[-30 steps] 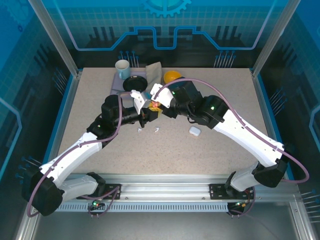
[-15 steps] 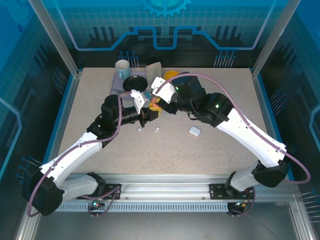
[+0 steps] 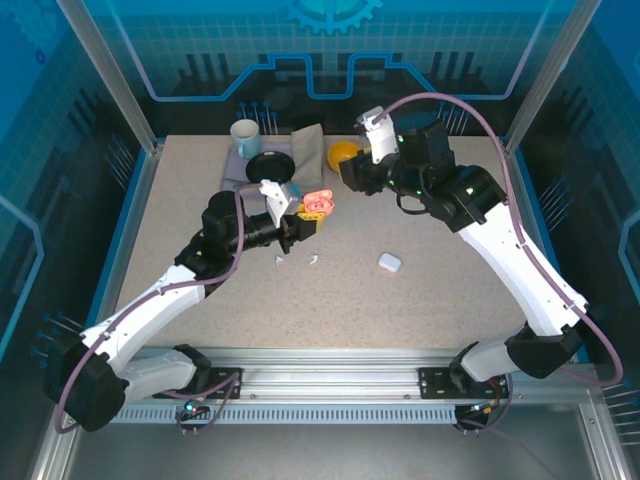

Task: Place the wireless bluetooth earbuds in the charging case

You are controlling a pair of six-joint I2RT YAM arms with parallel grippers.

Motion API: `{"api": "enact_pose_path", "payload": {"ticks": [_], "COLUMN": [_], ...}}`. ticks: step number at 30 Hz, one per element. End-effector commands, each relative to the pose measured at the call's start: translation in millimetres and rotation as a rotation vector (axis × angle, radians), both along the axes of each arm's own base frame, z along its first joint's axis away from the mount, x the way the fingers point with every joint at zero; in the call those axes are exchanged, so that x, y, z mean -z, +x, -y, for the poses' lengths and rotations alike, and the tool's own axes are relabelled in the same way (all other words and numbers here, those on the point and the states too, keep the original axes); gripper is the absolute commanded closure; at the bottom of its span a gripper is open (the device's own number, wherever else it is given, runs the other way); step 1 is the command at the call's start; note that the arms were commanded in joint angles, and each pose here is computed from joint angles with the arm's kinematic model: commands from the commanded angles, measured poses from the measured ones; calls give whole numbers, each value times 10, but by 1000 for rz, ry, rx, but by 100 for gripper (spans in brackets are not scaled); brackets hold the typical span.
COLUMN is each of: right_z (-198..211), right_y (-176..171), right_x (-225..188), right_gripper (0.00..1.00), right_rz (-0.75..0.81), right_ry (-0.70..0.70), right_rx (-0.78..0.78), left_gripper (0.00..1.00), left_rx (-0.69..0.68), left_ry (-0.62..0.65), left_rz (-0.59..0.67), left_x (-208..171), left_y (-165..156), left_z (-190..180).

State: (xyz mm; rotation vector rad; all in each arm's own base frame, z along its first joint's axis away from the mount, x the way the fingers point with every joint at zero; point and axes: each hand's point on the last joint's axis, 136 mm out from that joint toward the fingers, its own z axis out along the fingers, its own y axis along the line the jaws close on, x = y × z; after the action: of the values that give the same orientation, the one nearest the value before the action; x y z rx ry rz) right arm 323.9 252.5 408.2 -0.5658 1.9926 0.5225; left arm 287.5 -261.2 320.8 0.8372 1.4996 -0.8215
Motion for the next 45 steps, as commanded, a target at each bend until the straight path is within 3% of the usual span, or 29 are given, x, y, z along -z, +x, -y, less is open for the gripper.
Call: {"api": "enact_pose_path", "payload": {"ticks": [1,6,13,28,45], "right_z": [-102,-173,-271,-444,-344], "right_y": [-208,-233,-211,-253,-418], "right_x": [25,202,386,682,587], "right_gripper": [66,84,92,95,96], "right_rz": [-158,-227,-285,-353,-326], "right_ry": [150,146,126,94,107], "right_rx": [-39,-61,-90,-144,-145], "left_gripper": [100,100,100,100,100], "left_rx": [-22,-16,-11,-12,-13], "left_ry": [-29,-31,-30,-27,-24], "left_rz": [30,35,36,42,35], "left_x": [-84,-105,-114,-153,-124], "left_y": [21,16,13,29,47], "left_z": [-42,-32,-27,-24,-19]}}
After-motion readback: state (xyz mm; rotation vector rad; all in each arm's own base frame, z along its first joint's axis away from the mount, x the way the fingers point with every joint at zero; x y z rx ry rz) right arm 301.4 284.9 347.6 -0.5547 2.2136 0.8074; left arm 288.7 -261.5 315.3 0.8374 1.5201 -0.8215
